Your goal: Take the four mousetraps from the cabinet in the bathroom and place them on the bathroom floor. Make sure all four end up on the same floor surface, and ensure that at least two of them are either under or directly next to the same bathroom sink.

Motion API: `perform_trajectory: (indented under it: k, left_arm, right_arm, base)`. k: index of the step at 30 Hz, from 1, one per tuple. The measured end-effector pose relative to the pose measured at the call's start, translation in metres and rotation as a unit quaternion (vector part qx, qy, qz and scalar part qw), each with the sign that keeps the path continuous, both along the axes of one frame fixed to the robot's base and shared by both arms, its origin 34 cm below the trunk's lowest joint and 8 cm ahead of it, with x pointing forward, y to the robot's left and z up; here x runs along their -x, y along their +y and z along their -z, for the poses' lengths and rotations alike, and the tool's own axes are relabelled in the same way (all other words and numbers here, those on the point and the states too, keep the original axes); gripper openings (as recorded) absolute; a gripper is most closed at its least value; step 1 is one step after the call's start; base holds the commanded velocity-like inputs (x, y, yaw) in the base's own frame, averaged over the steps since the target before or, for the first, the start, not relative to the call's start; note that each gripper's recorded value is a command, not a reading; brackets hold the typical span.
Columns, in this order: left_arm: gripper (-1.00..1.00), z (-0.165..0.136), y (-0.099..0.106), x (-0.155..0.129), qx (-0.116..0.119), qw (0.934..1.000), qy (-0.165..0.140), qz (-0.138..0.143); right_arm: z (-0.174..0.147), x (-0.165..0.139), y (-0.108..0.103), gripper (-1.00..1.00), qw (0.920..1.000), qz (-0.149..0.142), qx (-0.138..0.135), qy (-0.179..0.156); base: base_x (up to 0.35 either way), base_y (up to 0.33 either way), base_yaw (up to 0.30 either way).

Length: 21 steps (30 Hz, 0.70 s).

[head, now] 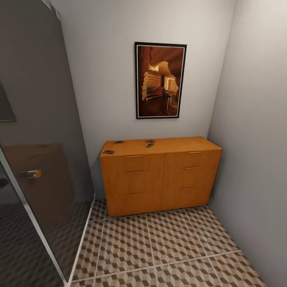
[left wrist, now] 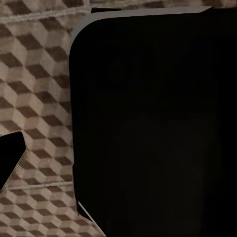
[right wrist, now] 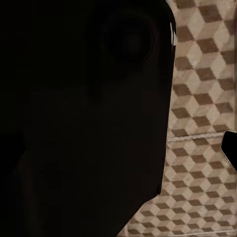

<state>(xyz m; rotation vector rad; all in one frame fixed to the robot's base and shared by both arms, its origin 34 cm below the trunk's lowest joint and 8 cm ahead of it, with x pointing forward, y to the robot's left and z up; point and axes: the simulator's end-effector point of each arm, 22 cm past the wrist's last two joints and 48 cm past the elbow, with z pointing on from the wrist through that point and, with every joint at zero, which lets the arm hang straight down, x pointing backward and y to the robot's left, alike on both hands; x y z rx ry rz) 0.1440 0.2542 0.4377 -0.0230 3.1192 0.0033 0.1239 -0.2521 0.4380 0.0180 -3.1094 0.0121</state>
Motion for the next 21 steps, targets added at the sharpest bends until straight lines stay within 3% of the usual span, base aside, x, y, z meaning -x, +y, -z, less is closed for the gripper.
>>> perform_trajectory:
  k: [21]
  left_arm:
    - [1.00, 0.0000, 0.0000, -0.0004, 0.000, 1.0000, -0.001, -0.001]
  right_arm:
    - [0.0000, 0.0001, 0.0010, 1.00, 1.0000, 0.000, -0.001, 0.000]
  base:
    - [0.324, 0.000, 0.000]
